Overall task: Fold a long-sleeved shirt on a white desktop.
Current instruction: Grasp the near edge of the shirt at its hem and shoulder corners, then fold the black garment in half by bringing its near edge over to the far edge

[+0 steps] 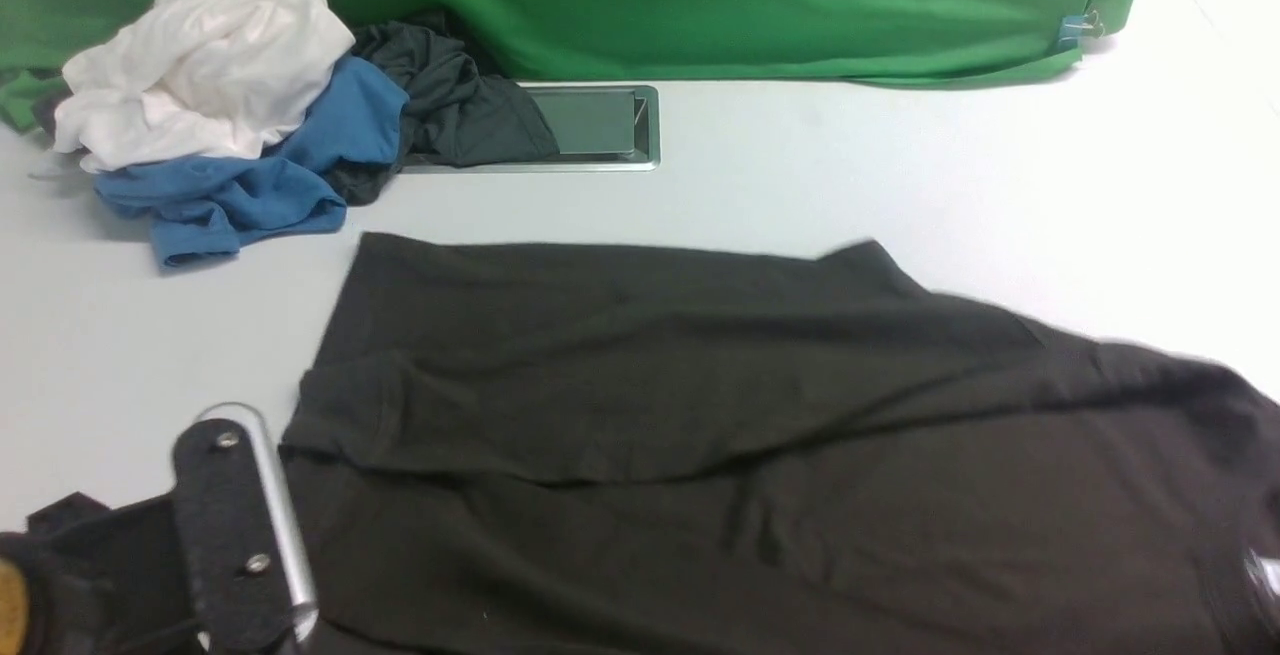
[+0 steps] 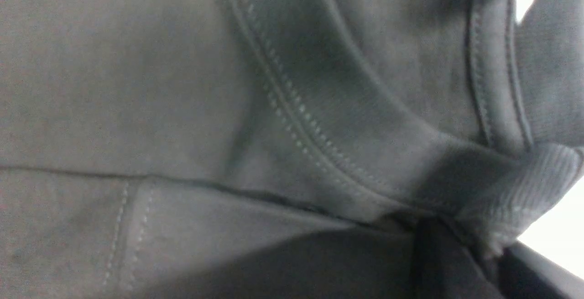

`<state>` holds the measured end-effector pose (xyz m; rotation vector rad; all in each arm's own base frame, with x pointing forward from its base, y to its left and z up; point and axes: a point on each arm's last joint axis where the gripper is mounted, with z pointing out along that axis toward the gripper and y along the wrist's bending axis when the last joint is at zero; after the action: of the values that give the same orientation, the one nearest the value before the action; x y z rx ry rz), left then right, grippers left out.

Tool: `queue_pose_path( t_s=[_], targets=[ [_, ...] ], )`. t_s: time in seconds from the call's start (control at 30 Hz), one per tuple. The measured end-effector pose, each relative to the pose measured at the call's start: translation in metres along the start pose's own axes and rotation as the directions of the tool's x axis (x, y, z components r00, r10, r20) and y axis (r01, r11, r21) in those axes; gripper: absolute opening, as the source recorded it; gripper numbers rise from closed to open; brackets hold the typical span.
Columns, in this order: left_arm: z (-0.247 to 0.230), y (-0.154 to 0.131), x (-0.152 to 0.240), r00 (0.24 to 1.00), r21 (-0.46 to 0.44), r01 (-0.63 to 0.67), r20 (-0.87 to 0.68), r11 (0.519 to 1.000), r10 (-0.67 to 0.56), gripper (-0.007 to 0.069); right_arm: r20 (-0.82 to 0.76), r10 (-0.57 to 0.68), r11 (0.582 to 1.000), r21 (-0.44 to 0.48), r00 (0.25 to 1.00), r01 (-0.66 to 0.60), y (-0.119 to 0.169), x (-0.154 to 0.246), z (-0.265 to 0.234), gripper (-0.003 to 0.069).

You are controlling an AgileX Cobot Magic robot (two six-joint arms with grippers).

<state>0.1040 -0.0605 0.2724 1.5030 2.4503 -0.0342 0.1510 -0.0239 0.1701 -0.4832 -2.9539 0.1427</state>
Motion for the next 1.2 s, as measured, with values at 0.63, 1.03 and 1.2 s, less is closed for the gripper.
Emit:
queue_pose_path(
  t_s=[0.63,1.03,1.2],
  targets=[
    [0.046,0.093,-0.055,0.992,-0.262,-0.025,-0.125,0.965,-0.008,0.0035,0.245,-0.017,0.988,-0.145,0.969,0.054,0.03,-0.116,-0.07,0.0069],
    [0.063,0.19,-0.083,0.997,-0.37,0.037,-0.053,0.928,-0.061,0.0035,0.242,-0.071,0.983,-0.146,0.968,0.108,0.048,-0.183,-0.054,0.0071],
    [0.071,0.212,-0.083,0.994,-0.377,0.061,-0.057,0.924,-0.089,0.0035,0.252,-0.067,0.982,-0.155,0.965,0.109,0.051,-0.193,-0.054,0.0071]
  ],
)
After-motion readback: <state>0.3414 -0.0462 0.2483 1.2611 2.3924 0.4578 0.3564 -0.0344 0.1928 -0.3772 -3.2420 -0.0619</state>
